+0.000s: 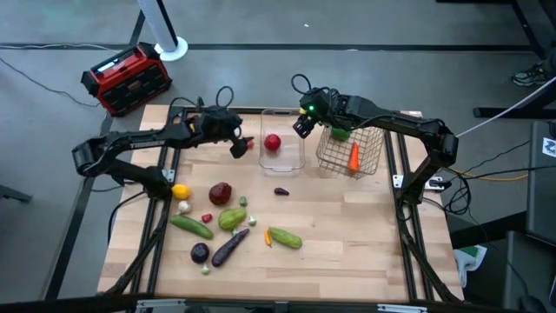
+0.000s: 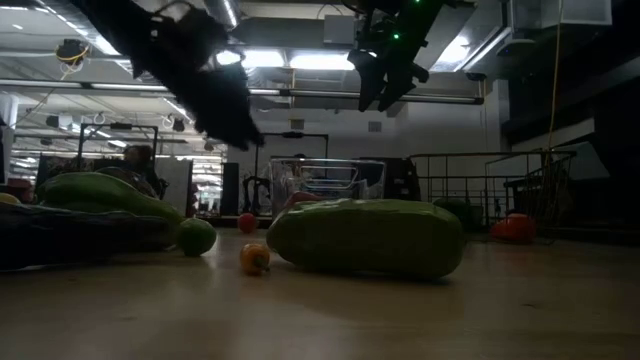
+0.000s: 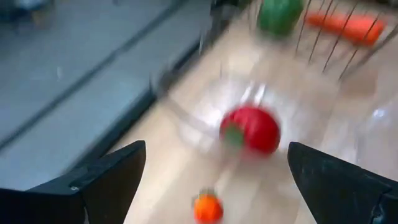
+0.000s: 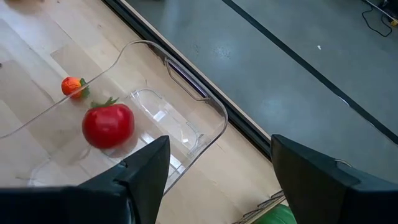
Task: Sort produce into baskets
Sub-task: Put the orange persimmon into the transparent bin, then put the violet eggplant into the wire basket, then put the green cucumber into the wire basket
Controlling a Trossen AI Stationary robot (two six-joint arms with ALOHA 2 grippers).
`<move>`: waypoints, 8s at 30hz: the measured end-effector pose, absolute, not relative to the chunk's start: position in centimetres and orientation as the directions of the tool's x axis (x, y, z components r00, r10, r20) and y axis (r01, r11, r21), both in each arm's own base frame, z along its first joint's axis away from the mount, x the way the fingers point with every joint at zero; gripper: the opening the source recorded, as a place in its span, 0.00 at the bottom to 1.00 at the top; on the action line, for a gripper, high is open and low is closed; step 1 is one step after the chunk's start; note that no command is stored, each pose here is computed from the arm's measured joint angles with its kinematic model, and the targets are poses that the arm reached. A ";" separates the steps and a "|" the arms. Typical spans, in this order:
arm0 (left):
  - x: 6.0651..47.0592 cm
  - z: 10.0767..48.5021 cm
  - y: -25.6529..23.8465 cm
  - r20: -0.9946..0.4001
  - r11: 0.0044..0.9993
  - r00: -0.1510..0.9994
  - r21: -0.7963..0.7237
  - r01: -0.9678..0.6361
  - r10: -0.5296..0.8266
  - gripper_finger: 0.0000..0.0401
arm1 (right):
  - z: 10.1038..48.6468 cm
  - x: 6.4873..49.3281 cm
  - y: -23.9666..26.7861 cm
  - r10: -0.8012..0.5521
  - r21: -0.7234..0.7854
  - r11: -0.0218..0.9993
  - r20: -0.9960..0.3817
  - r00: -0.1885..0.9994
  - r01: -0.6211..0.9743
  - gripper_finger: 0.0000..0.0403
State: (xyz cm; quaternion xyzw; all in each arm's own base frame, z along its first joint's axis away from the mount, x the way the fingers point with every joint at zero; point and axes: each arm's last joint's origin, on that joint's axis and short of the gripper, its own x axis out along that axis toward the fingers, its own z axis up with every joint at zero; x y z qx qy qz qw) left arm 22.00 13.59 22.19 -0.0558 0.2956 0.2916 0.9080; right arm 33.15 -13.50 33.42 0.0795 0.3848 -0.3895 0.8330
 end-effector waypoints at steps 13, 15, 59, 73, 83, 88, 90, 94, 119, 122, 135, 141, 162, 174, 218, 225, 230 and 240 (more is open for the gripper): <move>22.9 15.6 15.5 -0.785 0.830 0.464 0.111 -0.547 0.411 0.97 | 33.4 33.2 -13.5 -0.588 -0.167 0.684 -0.703 0.400 0.710 0.68; 23.2 15.0 15.7 -0.787 0.834 0.461 0.117 -0.539 0.409 0.97 | 33.4 33.2 -13.5 -0.588 -0.167 0.684 -0.703 0.401 0.710 0.68; 23.8 14.7 16.5 -0.741 0.821 0.499 0.123 -0.557 0.449 0.34 | 31.7 34.3 -6.6 -0.283 -0.089 0.915 -0.838 0.467 0.394 0.68; 23.1 21.7 14.1 -0.531 0.806 0.719 -0.109 -0.583 0.448 0.34 | 31.1 35.9 -1.6 -0.214 -0.083 0.962 -0.824 0.525 0.262 0.68; 25.7 21.3 11.5 -0.482 0.886 0.821 -0.171 -0.430 0.305 0.34 | 28.0 38.1 1.2 -0.178 -0.095 0.978 -0.848 0.500 0.186 0.68; 26.3 20.5 11.2 -0.498 0.879 0.818 -0.203 -0.431 0.287 0.34 | 26.1 39.1 1.7 -0.179 -0.108 0.979 -0.865 0.468 0.174 0.68; 26.5 20.1 11.1 -0.510 0.882 0.814 -0.201 -0.426 0.276 0.35 | 25.2 39.5 1.7 -0.182 -0.115 0.978 -0.876 0.447 0.173 0.68; 26.6 19.7 11.2 -0.526 0.879 0.806 -0.205 -0.430 0.272 0.39 | 24.1 39.9 1.8 -0.172 -0.109 0.980 -0.891 0.421 0.169 0.68; 26.6 19.4 11.3 -0.534 0.886 0.798 -0.180 -0.428 0.277 0.49 | 22.3 40.4 2.0 -0.166 -0.030 0.939 -0.911 0.376 0.342 0.68; 26.6 19.4 11.3 -0.541 0.885 0.795 -0.179 -0.429 0.276 0.49 | 21.1 40.6 2.4 -0.165 -0.034 0.930 -0.927 0.336 0.365 0.68; 26.5 19.2 11.2 -0.558 0.892 0.783 -0.157 -0.424 0.274 0.49 | 17.7 42.4 3.2 -0.186 -0.026 0.912 -0.917 0.354 0.410 0.68; 26.5 19.2 11.2 -0.559 0.892 0.783 -0.158 -0.423 0.272 0.49 | 16.5 42.7 3.1 -0.239 -0.081 0.901 -0.912 0.332 0.426 0.68; 26.5 19.2 11.2 -0.553 0.894 0.787 -0.157 -0.420 0.273 0.49 | 13.8 43.3 3.2 -0.260 -0.117 0.898 -0.918 0.298 0.424 0.51; 26.5 19.2 11.2 -0.556 0.894 0.785 -0.156 -0.421 0.272 0.49 | 14.3 43.0 3.4 -0.169 -0.044 0.917 -0.943 0.288 0.396 0.16; 26.5 19.2 11.2 -0.556 0.894 0.785 -0.157 -0.421 0.272 0.49 | 31.7 25.6 -9.5 -0.404 -0.382 0.670 -0.907 -0.119 0.637 0.21; 26.5 19.2 11.2 -0.556 0.894 0.785 -0.156 -0.421 0.272 0.49 | 30.9 24.6 -11.5 -0.323 -0.332 0.619 -0.934 -0.155 0.712 0.30; 26.5 19.2 11.2 -0.556 0.893 0.785 -0.157 -0.421 0.273 0.49 | 30.4 24.2 -12.1 -0.369 -0.396 0.585 -0.907 -0.202 0.708 0.40; 26.5 19.2 11.2 -0.556 0.894 0.785 -0.157 -0.421 0.272 0.49 | 30.2 24.5 -12.1 -0.333 -0.337 0.595 -0.930 -0.158 0.729 0.44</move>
